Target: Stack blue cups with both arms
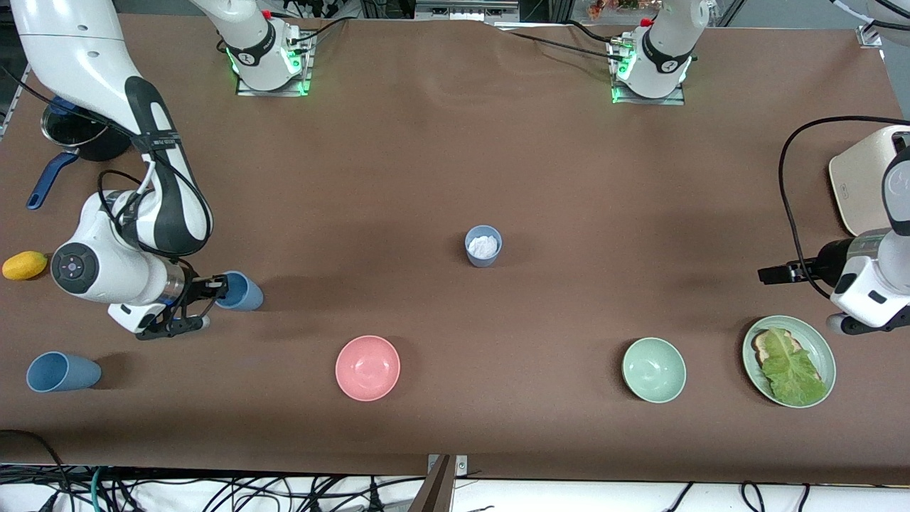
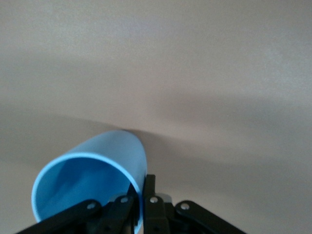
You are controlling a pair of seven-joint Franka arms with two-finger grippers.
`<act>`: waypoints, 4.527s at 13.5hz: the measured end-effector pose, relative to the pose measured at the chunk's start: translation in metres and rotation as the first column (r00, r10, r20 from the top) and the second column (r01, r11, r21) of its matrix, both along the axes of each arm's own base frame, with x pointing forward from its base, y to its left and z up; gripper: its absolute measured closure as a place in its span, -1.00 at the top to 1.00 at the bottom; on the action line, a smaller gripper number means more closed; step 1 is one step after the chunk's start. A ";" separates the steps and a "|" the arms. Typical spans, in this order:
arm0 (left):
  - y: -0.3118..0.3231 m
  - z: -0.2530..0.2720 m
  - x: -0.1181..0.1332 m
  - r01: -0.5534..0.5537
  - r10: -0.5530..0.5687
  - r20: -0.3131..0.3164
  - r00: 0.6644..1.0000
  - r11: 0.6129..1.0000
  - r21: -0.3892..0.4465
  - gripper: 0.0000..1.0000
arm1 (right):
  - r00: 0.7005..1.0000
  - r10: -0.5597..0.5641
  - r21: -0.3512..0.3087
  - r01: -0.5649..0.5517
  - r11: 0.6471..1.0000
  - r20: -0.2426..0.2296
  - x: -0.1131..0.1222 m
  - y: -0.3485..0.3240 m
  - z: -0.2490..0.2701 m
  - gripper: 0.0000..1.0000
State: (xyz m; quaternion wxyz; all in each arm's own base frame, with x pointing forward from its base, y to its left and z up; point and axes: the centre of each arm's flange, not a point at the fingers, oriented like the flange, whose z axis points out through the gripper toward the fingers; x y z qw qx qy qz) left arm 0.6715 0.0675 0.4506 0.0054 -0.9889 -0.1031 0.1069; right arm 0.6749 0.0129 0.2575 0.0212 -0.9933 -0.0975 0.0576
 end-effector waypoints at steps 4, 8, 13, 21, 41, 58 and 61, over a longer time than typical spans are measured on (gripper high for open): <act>0.011 0.037 -0.006 -0.020 0.018 0.105 0.994 1.000 0.022 1.00 | 0.999 -0.042 0.017 0.043 0.999 -0.025 0.001 0.022 0.033 -0.90; -0.023 0.079 -0.033 0.021 -0.036 0.211 0.977 0.997 0.072 1.00 | 0.977 -0.197 0.046 0.201 0.979 -0.078 -0.004 0.117 0.102 -0.90; -0.053 0.112 -0.070 0.061 -0.079 0.222 0.972 0.994 0.087 1.00 | 0.930 -0.358 0.045 0.363 0.931 -0.088 -0.046 0.278 0.150 -0.90; -0.044 0.137 -0.093 0.039 -0.035 0.226 0.974 0.999 -0.012 1.00 | 0.794 -0.607 0.015 0.607 0.794 -0.001 -0.132 0.479 0.157 -0.90; -0.056 0.145 -0.103 0.112 -0.107 0.206 0.973 0.994 -0.013 1.00 | 0.742 -0.668 0.011 0.668 0.744 0.057 -0.147 0.521 0.098 -0.90; -0.072 0.143 -0.101 0.144 -0.138 0.203 0.969 0.989 -0.013 1.00 | 0.806 -0.578 -0.042 0.587 0.809 0.127 -0.062 0.403 0.153 0.52; -0.072 0.146 -0.101 0.144 -0.139 0.209 0.968 0.989 -0.012 1.00 | 0.878 -0.471 -0.081 0.477 0.875 0.087 -0.019 0.298 0.179 0.59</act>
